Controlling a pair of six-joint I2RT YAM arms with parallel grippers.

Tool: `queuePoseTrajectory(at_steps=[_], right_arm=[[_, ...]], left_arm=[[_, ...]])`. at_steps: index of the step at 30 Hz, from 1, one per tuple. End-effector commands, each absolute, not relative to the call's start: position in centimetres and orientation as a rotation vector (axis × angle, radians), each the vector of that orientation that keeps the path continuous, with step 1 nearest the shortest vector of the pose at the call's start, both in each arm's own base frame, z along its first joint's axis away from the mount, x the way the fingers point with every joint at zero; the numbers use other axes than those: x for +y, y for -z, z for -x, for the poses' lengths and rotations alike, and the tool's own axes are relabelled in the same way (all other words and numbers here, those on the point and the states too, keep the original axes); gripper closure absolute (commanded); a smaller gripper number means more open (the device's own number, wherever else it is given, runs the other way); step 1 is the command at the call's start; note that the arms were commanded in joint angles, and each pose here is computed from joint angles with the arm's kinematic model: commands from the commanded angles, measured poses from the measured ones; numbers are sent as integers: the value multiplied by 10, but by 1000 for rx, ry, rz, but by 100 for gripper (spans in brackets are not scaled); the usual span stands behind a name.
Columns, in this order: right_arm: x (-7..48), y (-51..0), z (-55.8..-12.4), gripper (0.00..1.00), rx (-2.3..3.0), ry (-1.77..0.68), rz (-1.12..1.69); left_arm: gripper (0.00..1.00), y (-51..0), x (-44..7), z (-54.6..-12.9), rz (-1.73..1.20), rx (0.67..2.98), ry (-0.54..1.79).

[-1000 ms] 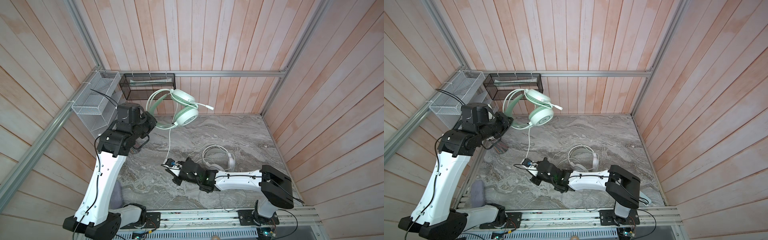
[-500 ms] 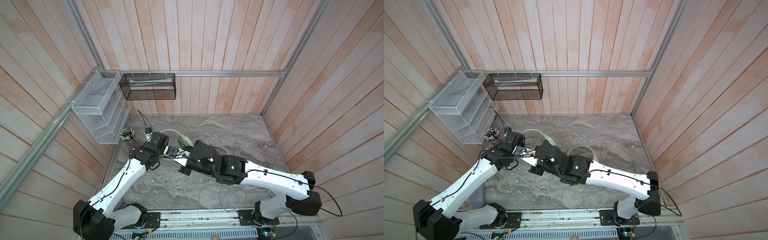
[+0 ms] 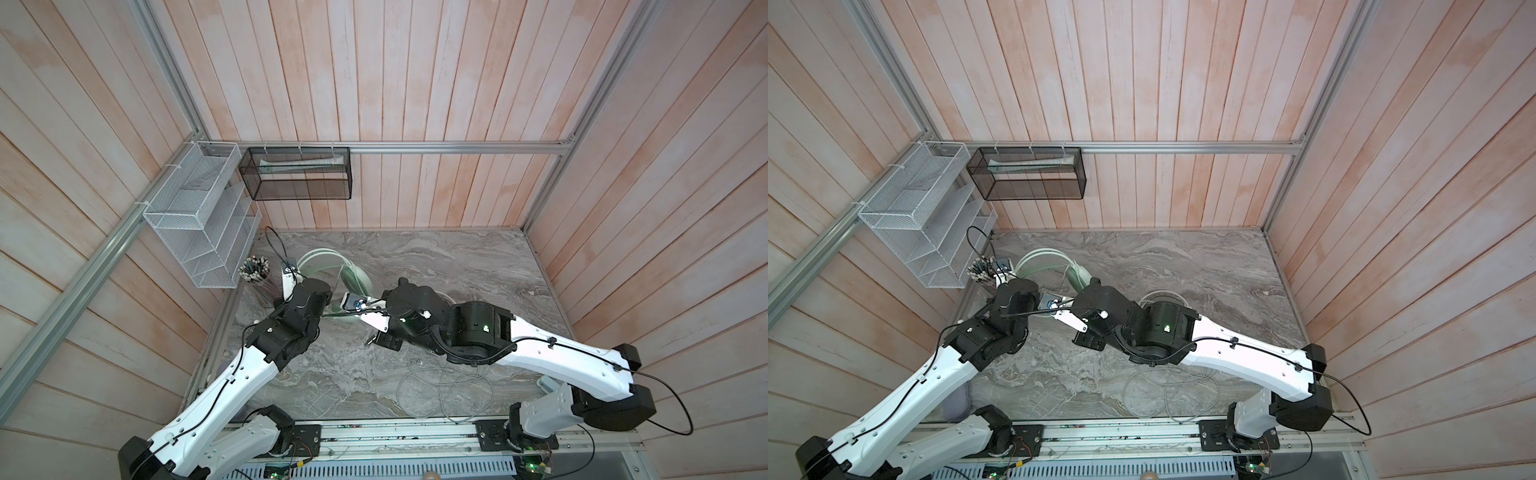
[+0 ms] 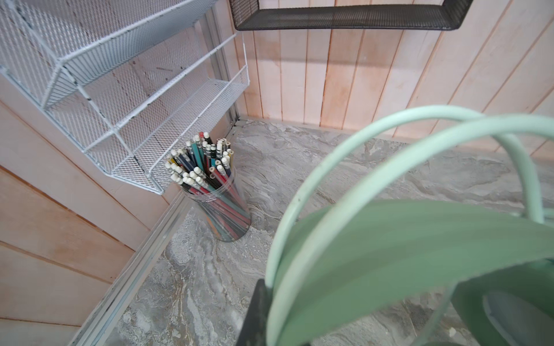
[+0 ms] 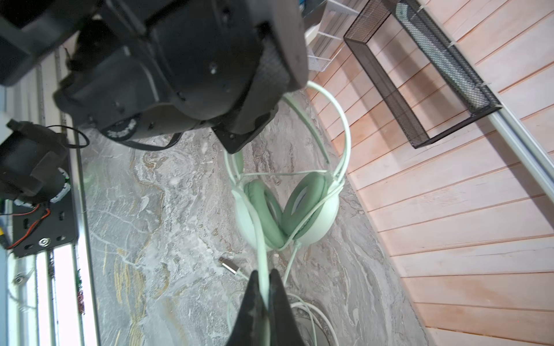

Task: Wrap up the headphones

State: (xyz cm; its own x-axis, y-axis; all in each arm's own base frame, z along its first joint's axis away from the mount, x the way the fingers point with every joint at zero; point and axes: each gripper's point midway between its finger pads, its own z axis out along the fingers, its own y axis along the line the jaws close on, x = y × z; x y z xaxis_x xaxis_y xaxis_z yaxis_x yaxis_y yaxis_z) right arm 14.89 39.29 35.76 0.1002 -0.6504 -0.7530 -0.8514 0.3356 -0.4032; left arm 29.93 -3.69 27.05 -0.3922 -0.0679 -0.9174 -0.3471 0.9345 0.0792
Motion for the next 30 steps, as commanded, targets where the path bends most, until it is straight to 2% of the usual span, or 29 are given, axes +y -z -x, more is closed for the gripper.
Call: queuePoseTrajectory(at_steps=[1,8,15,23,30], right_arm=[[374,-355,-141,100,1657,-269,1349],[337,-389,-154,100,1615,-185,1249],[323,-393,-186,100,1617,-118,1214],[307,-440,-255,100,1523,-70,1036],[328,-442,-300,100,1515,-123,997]], left_arm=[[100,-303,-24,-295,389,1831,-290],[100,-291,-38,-287,207,1802,-218],[100,-297,-57,-276,53,1755,-156],[100,-298,-89,-265,-115,1722,-1],[100,-296,-119,-250,-253,1714,195]])
